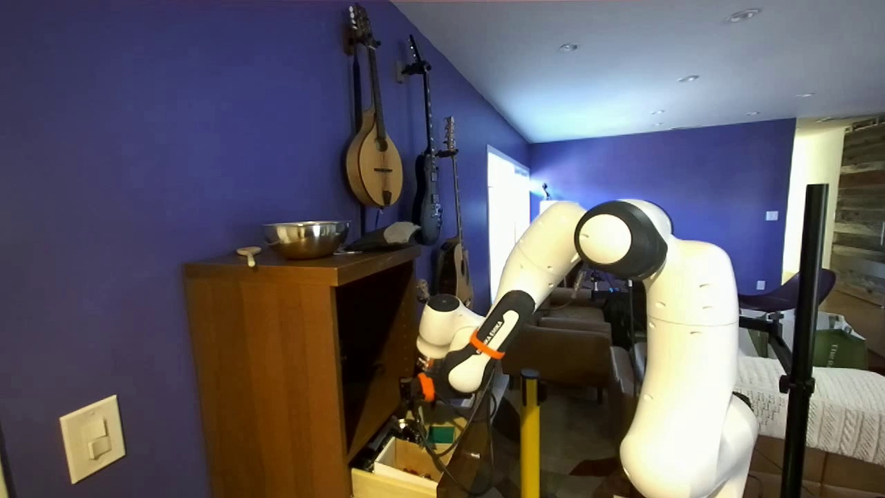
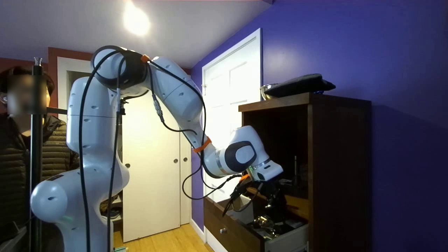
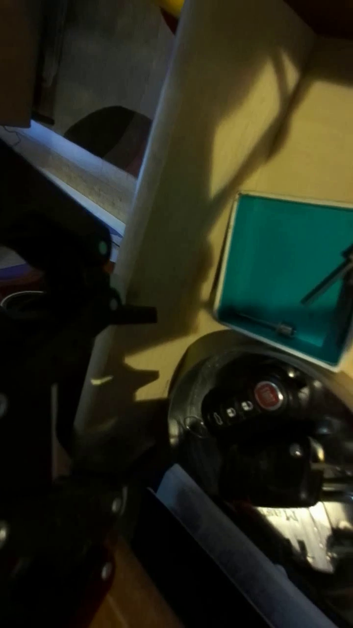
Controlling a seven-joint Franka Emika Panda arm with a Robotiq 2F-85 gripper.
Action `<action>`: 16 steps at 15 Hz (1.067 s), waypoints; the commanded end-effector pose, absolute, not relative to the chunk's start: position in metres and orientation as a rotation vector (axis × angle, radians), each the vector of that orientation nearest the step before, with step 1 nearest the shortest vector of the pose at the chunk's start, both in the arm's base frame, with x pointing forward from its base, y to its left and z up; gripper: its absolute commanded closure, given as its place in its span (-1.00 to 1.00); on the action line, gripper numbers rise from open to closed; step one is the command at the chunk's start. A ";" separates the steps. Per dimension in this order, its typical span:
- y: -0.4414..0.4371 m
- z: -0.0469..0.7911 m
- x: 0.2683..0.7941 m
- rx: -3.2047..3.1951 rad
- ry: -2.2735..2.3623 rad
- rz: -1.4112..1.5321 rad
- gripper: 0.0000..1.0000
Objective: Take the keys off of the shelf then put it into the drawer
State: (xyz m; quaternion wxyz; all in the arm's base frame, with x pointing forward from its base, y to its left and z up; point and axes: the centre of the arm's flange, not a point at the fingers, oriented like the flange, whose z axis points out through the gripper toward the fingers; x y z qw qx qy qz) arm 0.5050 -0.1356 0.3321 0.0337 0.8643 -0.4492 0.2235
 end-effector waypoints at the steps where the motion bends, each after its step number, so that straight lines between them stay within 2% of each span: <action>1: -0.112 0.363 0.478 2.843 -1.261 0.599 -0.91; 2: -0.103 0.365 0.471 2.895 -1.199 0.593 -0.98; 6: -0.063 0.388 0.448 3.069 -0.910 0.665 -1.00; 11: -0.068 0.444 0.430 3.039 -0.923 0.827 -1.00; 13: -0.091 0.477 0.409 3.077 -0.841 0.700 -1.00; 16: -0.098 0.485 0.382 3.130 -0.611 0.499 -1.00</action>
